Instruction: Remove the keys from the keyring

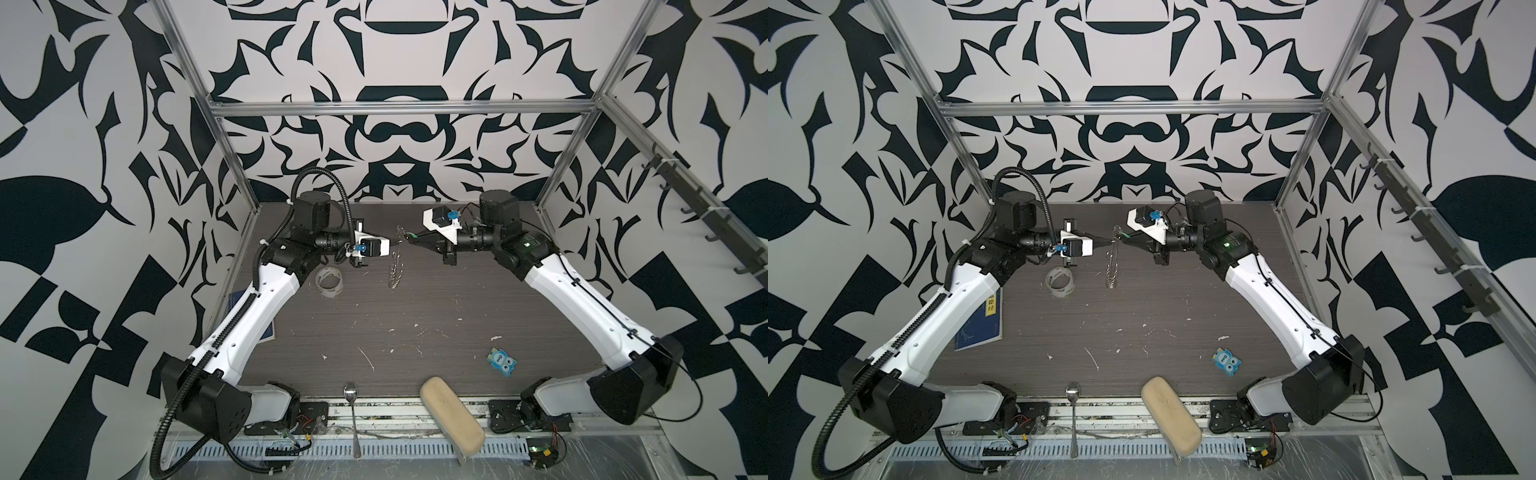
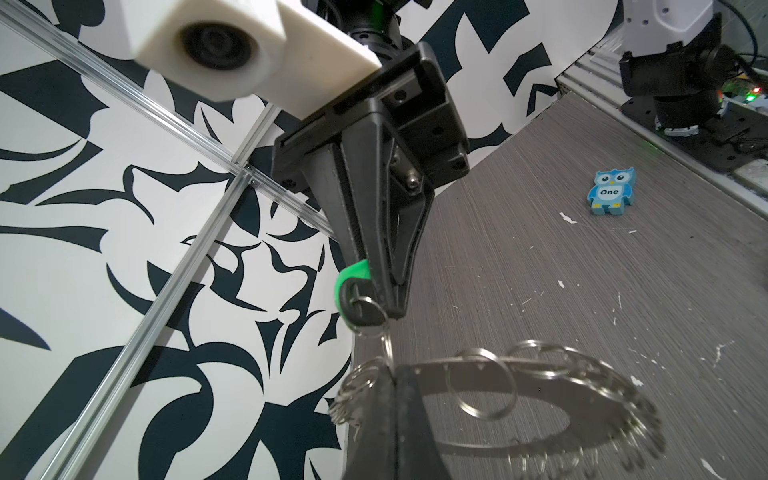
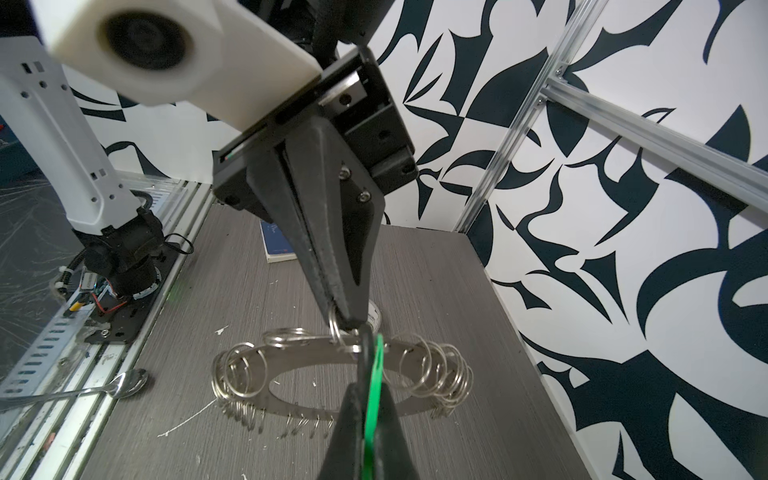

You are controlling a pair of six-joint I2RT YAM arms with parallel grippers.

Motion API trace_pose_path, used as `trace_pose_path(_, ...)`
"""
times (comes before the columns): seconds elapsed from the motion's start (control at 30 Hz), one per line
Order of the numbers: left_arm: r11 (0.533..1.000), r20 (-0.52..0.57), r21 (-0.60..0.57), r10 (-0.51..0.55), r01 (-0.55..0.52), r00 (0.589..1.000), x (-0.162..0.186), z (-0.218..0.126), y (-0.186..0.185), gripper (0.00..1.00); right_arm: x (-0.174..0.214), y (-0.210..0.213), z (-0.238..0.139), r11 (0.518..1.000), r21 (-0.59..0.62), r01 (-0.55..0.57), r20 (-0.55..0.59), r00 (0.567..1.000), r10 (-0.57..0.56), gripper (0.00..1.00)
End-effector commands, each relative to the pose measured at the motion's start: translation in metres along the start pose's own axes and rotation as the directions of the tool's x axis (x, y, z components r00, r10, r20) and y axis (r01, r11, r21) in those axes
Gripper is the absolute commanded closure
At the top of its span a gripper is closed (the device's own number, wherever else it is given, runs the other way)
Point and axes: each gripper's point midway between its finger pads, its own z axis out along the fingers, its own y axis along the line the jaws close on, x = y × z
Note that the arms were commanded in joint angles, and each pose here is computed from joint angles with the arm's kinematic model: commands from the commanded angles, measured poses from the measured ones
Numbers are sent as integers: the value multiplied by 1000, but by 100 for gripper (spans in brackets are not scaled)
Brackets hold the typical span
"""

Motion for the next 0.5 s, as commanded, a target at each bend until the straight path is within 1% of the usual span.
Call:
trace_pose_path(0.0, 1000, 5, 25, 16, -17, 1000, -13, -5, -5, 100, -44, -5, -11, 997, 24, 68, 83, 994, -70, 100)
trace_pose_path(0.47, 998, 13, 67, 12, -13, 1000, -20, 2, -1, 100, -52, -5, -1, 998, -16, 56, 74, 996, -54, 100)
